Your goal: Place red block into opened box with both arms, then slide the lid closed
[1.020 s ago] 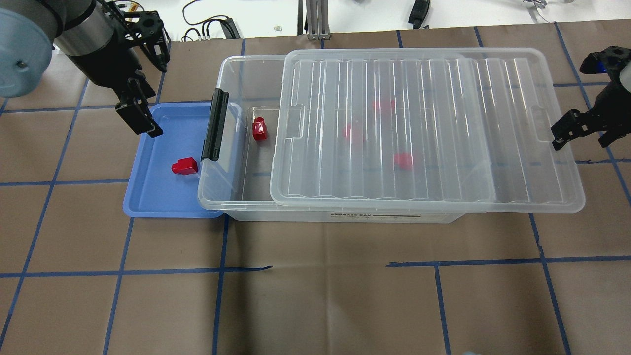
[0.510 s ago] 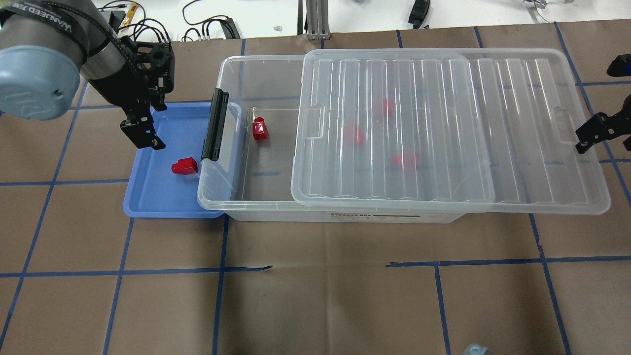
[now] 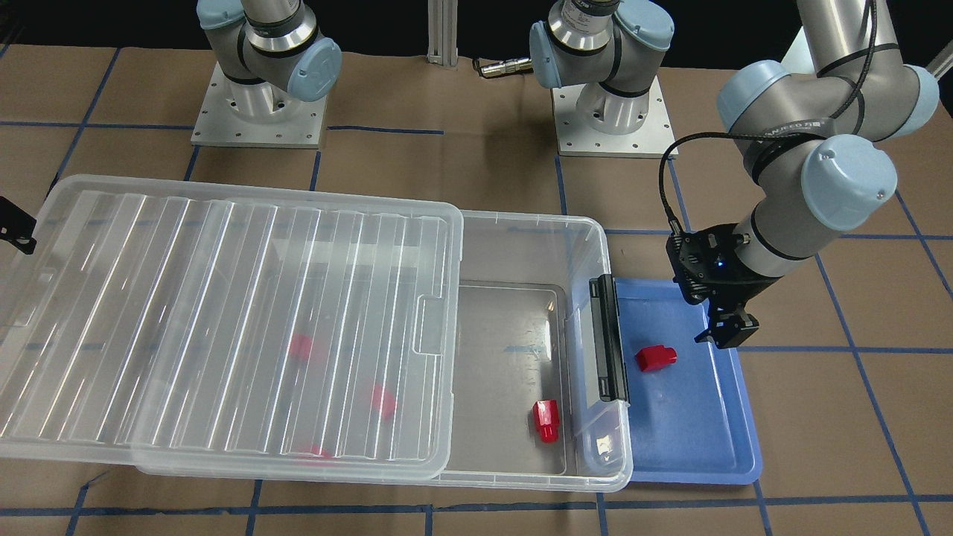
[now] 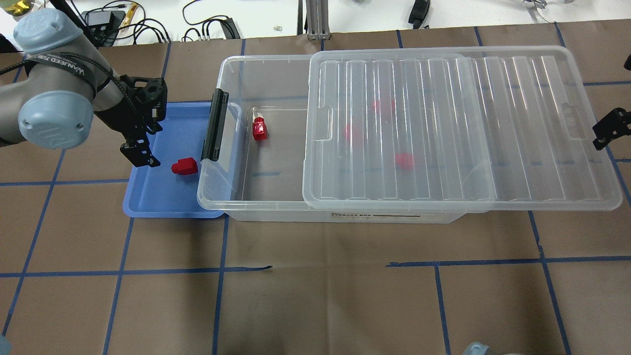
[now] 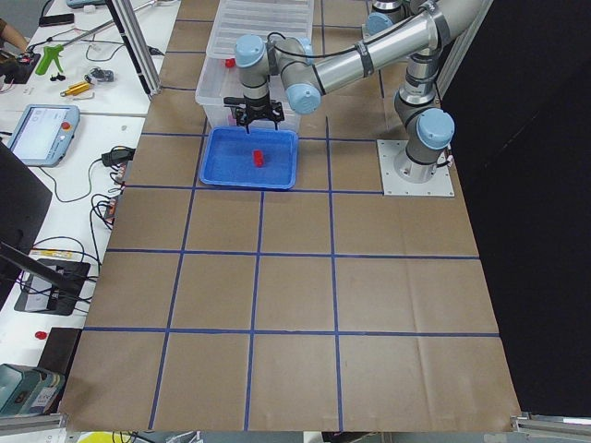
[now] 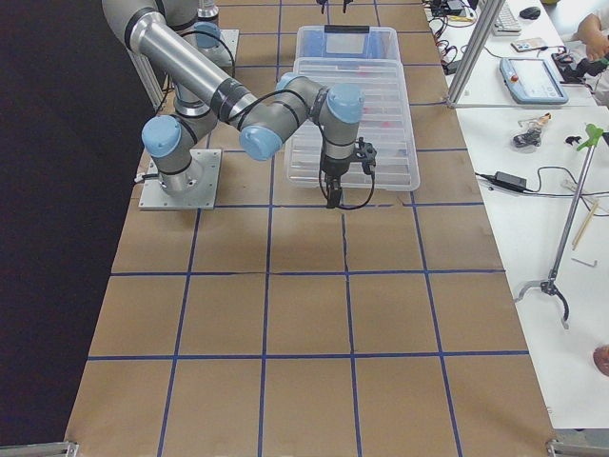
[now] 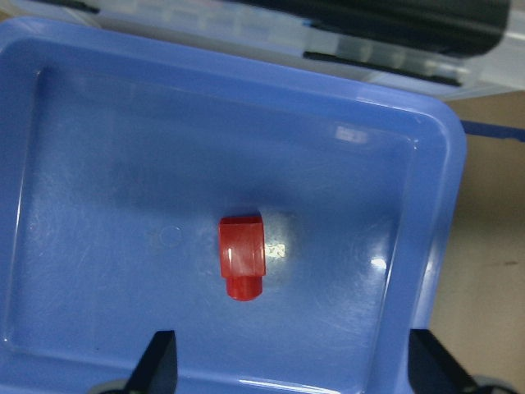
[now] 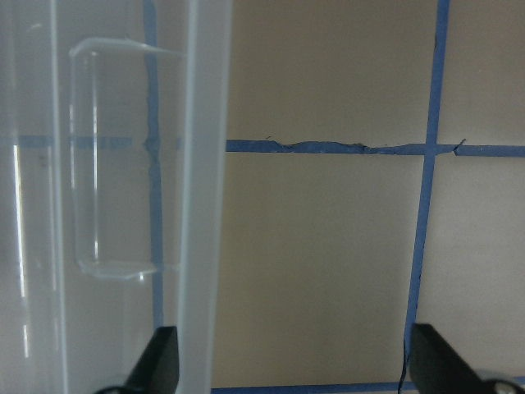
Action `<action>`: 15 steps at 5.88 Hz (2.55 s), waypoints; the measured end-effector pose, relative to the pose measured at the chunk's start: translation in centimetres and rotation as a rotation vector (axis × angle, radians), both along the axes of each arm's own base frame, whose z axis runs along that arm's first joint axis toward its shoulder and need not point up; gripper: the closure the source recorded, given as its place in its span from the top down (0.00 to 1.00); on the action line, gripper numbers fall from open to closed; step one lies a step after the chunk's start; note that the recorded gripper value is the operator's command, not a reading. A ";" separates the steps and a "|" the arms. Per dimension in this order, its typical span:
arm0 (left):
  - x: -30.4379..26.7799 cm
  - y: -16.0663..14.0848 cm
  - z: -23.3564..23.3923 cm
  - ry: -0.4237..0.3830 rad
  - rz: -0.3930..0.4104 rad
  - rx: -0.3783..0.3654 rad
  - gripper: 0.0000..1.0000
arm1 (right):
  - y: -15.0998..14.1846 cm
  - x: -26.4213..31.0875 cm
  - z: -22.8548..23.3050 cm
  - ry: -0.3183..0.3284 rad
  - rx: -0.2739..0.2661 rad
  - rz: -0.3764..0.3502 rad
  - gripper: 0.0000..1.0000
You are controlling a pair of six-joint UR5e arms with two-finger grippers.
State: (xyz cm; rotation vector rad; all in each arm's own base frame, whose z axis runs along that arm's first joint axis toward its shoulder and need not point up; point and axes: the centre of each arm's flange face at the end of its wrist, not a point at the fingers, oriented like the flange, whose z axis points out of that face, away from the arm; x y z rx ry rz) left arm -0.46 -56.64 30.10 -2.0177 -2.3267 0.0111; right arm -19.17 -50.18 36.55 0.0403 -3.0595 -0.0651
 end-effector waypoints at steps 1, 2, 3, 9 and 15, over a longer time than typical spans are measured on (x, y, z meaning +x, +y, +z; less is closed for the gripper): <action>0.3 -1.0 -2.4 0.001 -0.003 -0.001 0.98 | 0.5 0.5 1.3 0.011 -0.017 -0.015 1.00; 0.3 -1.7 -4.8 0.006 -0.006 0.012 0.98 | 1.2 1.9 3.5 0.016 -0.038 -0.050 1.00; 0.1 -2.0 -7.2 0.012 -0.009 0.023 0.98 | 1.2 4.7 6.3 0.012 -0.051 -0.092 1.00; -0.6 -3.1 -10.9 0.015 -0.054 0.007 0.10 | -1.8 30.9 15.6 -0.083 -0.050 -0.279 1.00; -10.5 -1.4 9.4 0.165 0.004 -0.019 0.05 | -2.4 31.1 14.5 -0.077 -0.035 -0.142 1.00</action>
